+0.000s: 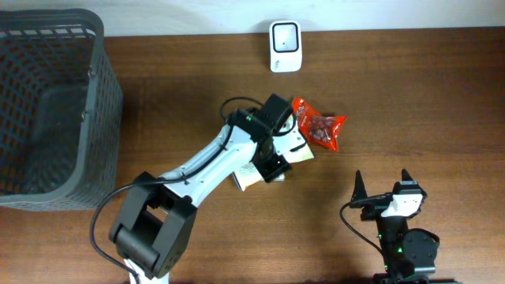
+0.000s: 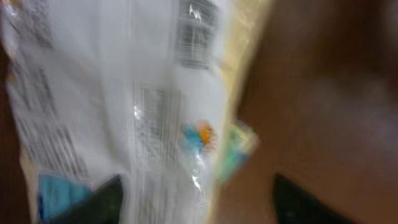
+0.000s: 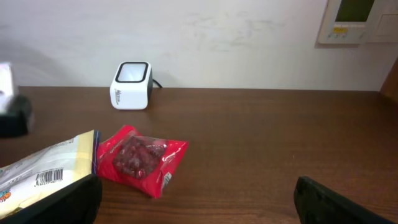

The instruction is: Scan the item barcode

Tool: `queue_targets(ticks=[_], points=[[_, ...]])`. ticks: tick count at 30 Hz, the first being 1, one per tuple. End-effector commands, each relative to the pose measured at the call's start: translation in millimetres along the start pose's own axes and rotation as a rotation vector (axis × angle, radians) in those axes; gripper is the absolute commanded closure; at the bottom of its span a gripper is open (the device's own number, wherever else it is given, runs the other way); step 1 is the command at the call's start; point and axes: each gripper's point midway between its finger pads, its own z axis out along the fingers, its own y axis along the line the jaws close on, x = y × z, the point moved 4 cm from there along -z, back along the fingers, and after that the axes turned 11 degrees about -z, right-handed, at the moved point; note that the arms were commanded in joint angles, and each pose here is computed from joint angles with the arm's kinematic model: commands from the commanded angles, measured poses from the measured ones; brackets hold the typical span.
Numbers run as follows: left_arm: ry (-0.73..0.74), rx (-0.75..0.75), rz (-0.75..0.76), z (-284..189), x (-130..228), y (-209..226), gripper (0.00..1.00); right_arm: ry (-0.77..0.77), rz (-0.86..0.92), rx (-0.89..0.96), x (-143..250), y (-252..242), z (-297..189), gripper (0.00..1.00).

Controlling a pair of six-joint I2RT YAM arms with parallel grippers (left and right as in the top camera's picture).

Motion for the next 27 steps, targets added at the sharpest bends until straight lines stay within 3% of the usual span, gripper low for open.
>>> queue_targets(ticks=[1,7,13,16,18,21,24,27], points=[[-0.023,-0.107,-0.043,10.6,0.3,15.3,0.46,0.01,-0.007,-0.002,3.6,1.3,0.4,0.02],[-0.035,-0.118,-0.042,19.9,-3.2,18.1,0.41,0.01,-0.007,-0.002,3.6,1.3,0.4,0.02],[0.015,-0.093,-0.045,31.5,5.9,15.7,0.42,0.01,-0.007,-0.002,3.6,1.3,0.4,0.02],[0.019,-0.099,-0.046,36.9,6.1,17.3,0.5,0.01,-0.007,-0.002,3.6,1.3,0.4,0.02],[0.03,-0.098,-0.049,41.2,8.1,18.5,0.66,0.01,-0.007,-0.002,3.6,1.3,0.4,0.02],[0.034,-0.097,-0.049,42.7,8.9,18.5,0.79,0.01,-0.007,-0.002,3.6,1.3,0.4,0.02],[0.024,-0.1,-0.048,42.7,6.8,19.1,1.0,0.01,-0.007,-0.002,3.6,1.3,0.4,0.02],[0.005,-0.102,-0.078,38.4,0.5,19.6,1.0,0.01,-0.007,-0.002,3.6,1.3,0.4,0.02]])
